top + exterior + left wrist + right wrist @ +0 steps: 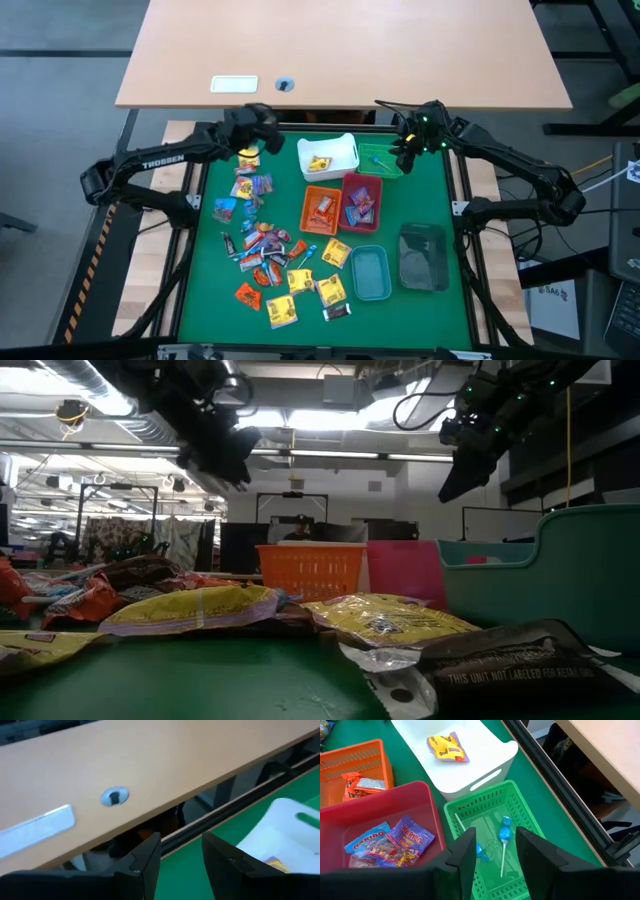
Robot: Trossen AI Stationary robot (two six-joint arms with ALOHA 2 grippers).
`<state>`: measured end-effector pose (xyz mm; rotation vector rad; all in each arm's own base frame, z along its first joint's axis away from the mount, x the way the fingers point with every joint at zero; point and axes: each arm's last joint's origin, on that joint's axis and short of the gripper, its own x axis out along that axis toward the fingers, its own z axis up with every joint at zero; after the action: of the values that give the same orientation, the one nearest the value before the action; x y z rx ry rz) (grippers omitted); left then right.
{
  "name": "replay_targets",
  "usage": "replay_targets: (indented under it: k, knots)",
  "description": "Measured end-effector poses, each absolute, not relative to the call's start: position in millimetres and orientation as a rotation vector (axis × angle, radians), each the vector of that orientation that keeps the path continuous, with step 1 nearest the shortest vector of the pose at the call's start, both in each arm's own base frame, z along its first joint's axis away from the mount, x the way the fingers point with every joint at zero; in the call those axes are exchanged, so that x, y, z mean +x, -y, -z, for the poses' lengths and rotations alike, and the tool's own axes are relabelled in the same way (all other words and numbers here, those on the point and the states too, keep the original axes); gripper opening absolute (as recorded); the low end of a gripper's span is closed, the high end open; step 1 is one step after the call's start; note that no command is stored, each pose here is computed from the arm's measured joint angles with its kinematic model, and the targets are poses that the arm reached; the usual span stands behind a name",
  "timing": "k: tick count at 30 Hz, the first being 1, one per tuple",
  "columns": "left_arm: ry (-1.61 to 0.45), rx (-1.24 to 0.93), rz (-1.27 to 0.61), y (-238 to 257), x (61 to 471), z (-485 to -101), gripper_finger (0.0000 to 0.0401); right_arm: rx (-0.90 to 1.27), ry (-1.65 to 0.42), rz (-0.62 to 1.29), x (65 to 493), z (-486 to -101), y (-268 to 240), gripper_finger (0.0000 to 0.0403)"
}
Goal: Sort candy
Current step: Put the yellow bag of candy into the white bin
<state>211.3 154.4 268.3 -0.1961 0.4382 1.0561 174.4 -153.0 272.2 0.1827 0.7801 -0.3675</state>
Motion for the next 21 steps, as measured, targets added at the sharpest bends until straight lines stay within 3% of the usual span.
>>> replay_targets:
  k: [13,21]
  knots:
    - [-0.536,-0.469,-1.263,-172,179,-250,0.0198,0.183,-0.781,0.368,174,-272,153,0.0138]
    - [-0.654,-0.653,-1.341,-178,157,-236,0.0205,0.182,-0.779,0.368,174,-272,153,0.0138]
